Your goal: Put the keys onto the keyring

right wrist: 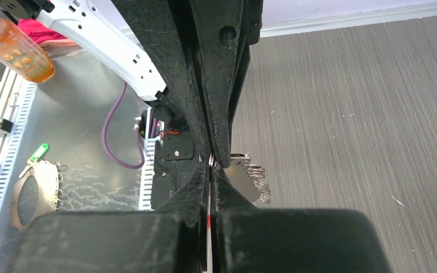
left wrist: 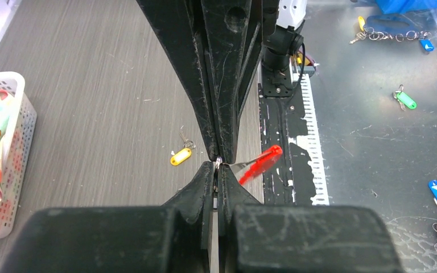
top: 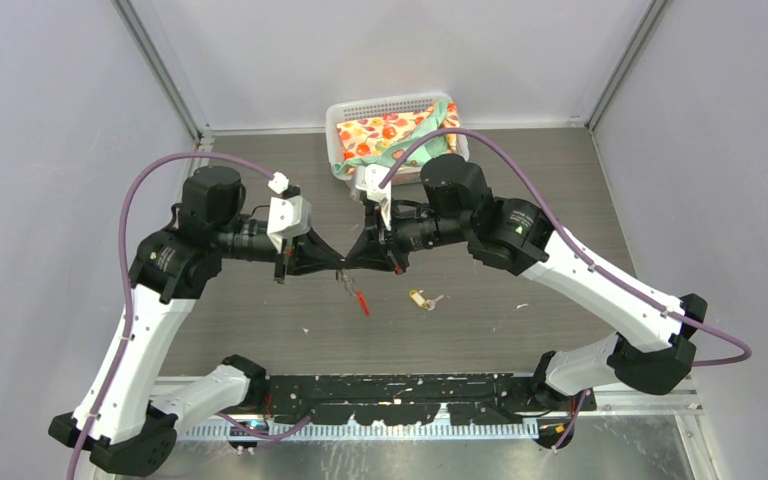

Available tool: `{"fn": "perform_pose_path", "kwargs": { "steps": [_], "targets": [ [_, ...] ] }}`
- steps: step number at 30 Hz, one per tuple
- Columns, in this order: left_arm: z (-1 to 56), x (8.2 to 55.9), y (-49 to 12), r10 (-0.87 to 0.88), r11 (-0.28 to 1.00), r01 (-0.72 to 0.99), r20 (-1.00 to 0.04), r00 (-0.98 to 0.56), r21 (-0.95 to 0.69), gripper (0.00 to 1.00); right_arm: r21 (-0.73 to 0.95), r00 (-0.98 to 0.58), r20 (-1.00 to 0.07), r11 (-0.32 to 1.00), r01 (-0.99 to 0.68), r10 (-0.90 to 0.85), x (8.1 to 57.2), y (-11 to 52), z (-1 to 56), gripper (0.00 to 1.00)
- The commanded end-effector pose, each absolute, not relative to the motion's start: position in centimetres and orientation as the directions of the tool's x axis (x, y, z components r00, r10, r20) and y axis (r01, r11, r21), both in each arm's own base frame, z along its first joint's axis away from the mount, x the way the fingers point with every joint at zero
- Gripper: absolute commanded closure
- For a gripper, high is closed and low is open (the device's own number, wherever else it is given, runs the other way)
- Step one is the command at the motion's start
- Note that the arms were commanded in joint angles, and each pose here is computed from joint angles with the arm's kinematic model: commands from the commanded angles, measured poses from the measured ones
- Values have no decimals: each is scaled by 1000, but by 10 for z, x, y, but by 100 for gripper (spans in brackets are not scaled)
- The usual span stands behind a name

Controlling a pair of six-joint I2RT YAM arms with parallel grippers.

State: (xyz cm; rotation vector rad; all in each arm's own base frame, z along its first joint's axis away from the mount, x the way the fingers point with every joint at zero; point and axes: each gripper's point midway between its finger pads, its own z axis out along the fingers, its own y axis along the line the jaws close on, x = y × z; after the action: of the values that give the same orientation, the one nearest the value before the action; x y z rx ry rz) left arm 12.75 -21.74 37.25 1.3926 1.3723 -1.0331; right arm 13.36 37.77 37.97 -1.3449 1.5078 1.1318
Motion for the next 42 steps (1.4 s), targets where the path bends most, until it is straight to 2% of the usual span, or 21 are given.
{"fn": "perform_pose_path", "kwargs": {
  "steps": [1,4,8,10,15,22,25,29,38,42],
  "targets": [
    [389,114,-220,192,-36,997,-979,72,66,100,81,-87,-976,39,-996,-200,140,388,395,99],
    [393,109,-220,179,-50,997,-982,66,58,97,73,-80,-983,50,-996,-167,141,387,400,99],
    [396,107,-220,173,-49,997,-982,69,61,78,56,-63,-993,63,-996,-102,139,379,409,99],
    [397,106,-219,168,-46,997,-983,75,69,60,54,-57,-996,59,-997,-62,137,376,417,99],
    [403,109,-216,167,6,996,-983,83,85,46,64,-65,-998,79,-995,-4,134,366,425,99],
    [377,126,-205,232,139,982,-968,92,127,45,59,-39,-989,135,-989,142,134,350,448,99],
    [368,138,-203,231,196,966,-965,124,171,46,72,-46,-979,123,-990,197,132,350,454,99],
    [377,154,-205,204,251,940,-962,183,232,50,101,-85,-979,77,-992,186,128,357,448,99],
    [392,136,-213,118,177,963,-976,183,202,50,130,-118,-978,54,-990,173,127,364,443,99],
    [393,133,-212,111,169,965,-976,185,202,54,139,-130,-978,43,-989,162,127,367,440,99]
  ]
}}
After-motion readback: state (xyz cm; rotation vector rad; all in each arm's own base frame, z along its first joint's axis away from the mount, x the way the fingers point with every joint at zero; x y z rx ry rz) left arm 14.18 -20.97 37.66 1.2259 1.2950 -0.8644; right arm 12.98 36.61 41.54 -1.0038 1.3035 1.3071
